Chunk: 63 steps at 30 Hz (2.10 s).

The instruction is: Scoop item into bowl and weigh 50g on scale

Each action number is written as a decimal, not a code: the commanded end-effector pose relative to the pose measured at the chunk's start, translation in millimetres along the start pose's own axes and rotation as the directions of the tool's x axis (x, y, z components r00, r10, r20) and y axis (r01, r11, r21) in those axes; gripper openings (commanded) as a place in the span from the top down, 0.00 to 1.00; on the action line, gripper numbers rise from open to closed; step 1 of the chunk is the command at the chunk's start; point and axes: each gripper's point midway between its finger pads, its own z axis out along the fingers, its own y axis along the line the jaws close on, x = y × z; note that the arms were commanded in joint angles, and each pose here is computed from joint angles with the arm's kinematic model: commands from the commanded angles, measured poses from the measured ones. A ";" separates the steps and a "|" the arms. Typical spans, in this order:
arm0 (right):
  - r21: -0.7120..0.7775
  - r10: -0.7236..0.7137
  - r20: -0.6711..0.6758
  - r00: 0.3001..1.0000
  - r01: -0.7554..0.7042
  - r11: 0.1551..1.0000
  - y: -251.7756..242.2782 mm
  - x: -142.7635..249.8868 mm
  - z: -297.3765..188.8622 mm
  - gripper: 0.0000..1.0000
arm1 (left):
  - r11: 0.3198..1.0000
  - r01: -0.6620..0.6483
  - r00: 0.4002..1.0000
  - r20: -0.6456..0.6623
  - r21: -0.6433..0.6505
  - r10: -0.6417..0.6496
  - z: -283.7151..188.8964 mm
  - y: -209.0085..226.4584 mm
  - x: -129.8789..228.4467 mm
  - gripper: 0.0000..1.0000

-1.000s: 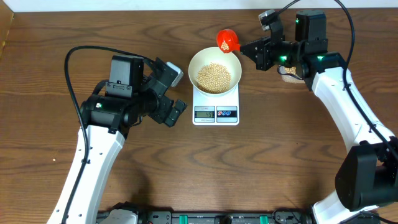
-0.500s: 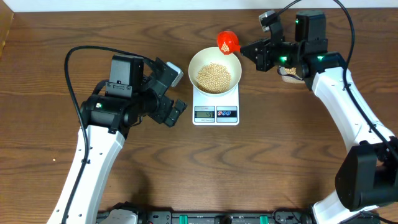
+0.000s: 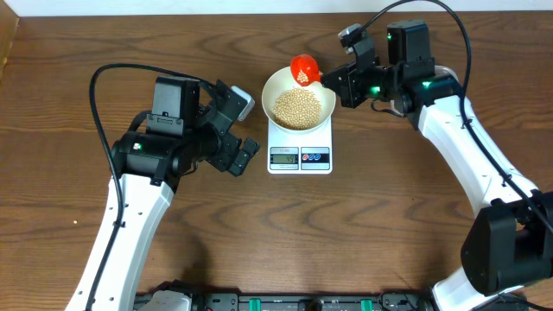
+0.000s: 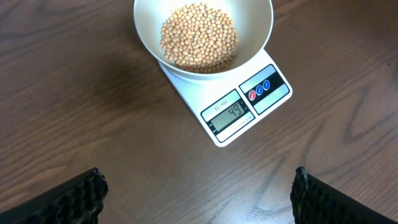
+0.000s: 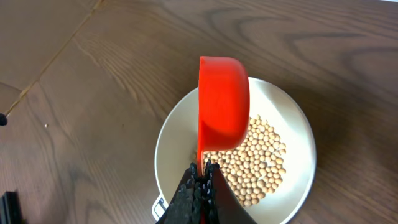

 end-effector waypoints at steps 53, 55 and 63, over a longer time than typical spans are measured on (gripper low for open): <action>0.133 -0.168 -0.080 0.982 0.178 0.975 1.8 7.6 15.9 0.99 | 1.000 -0.019 1.000 0.010 -0.008 0.019 -3.2 0.7 -4.5 0.04; 0.129 -0.144 -0.074 0.987 0.153 0.980 1.5 7.1 15.2 0.99 | 1.000 -0.019 1.000 0.010 -0.008 0.019 -3.2 0.6 -4.5 0.04; 0.112 -0.145 -0.073 0.987 0.152 0.982 4.1 7.5 15.2 0.99 | 1.000 -0.019 1.000 0.010 -0.008 0.019 -3.2 0.7 -4.5 0.04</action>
